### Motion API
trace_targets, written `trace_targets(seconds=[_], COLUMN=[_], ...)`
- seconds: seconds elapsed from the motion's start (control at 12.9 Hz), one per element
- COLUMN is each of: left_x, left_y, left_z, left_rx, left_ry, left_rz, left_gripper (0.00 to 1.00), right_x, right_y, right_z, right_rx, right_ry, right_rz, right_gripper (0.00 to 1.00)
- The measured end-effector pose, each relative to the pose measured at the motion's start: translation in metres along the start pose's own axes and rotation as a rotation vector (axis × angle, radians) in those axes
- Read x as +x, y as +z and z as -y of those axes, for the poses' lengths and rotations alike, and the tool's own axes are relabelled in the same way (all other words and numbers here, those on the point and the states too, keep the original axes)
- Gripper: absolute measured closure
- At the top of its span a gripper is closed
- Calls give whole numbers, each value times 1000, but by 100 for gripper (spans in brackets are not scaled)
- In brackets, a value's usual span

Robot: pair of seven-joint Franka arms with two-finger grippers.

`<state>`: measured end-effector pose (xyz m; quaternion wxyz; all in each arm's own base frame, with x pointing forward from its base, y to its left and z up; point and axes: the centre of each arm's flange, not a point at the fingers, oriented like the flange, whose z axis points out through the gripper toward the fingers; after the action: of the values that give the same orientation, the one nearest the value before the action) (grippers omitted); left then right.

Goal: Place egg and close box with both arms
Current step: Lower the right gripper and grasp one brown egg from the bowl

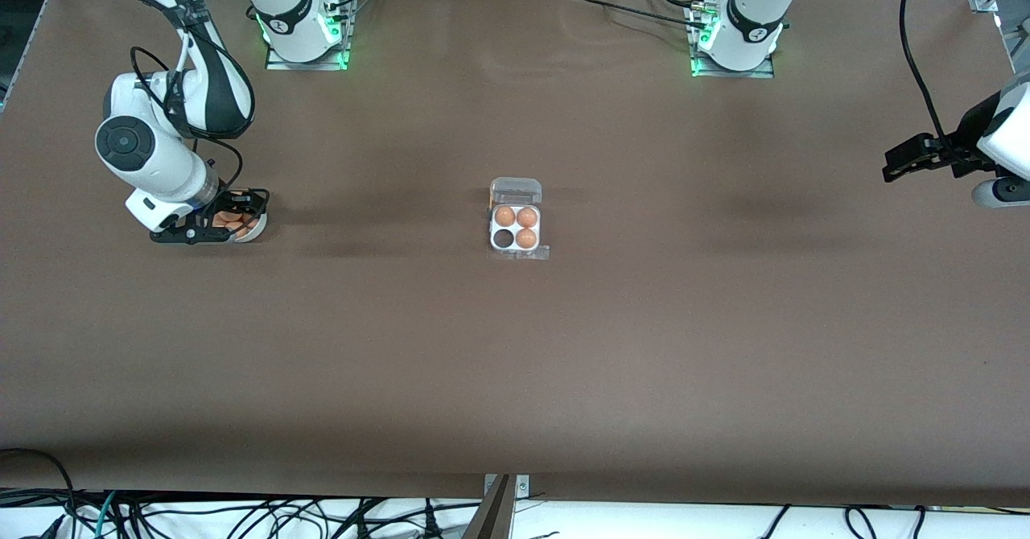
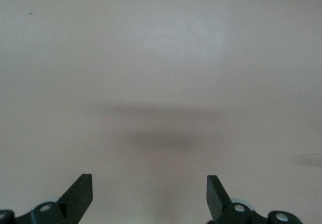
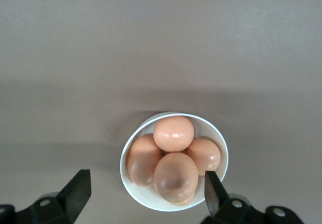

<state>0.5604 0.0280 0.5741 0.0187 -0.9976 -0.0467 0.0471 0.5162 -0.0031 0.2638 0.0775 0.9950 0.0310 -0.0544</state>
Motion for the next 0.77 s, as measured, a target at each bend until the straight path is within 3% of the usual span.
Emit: trace_targets(seconds=[0.39,0.77], left_x=[0,0], left_y=[0,0], left_z=[0,-1], left_rx=[0,0], left_ry=[0,1], left_rz=[0,0], left_gripper=[0,0], right_x=[-4,-3], right_y=[22,30], right_z=[-12,-11], right_rx=[-7,-7], right_ry=[17,13], right_rz=[41,47], right_gripper=[0,1])
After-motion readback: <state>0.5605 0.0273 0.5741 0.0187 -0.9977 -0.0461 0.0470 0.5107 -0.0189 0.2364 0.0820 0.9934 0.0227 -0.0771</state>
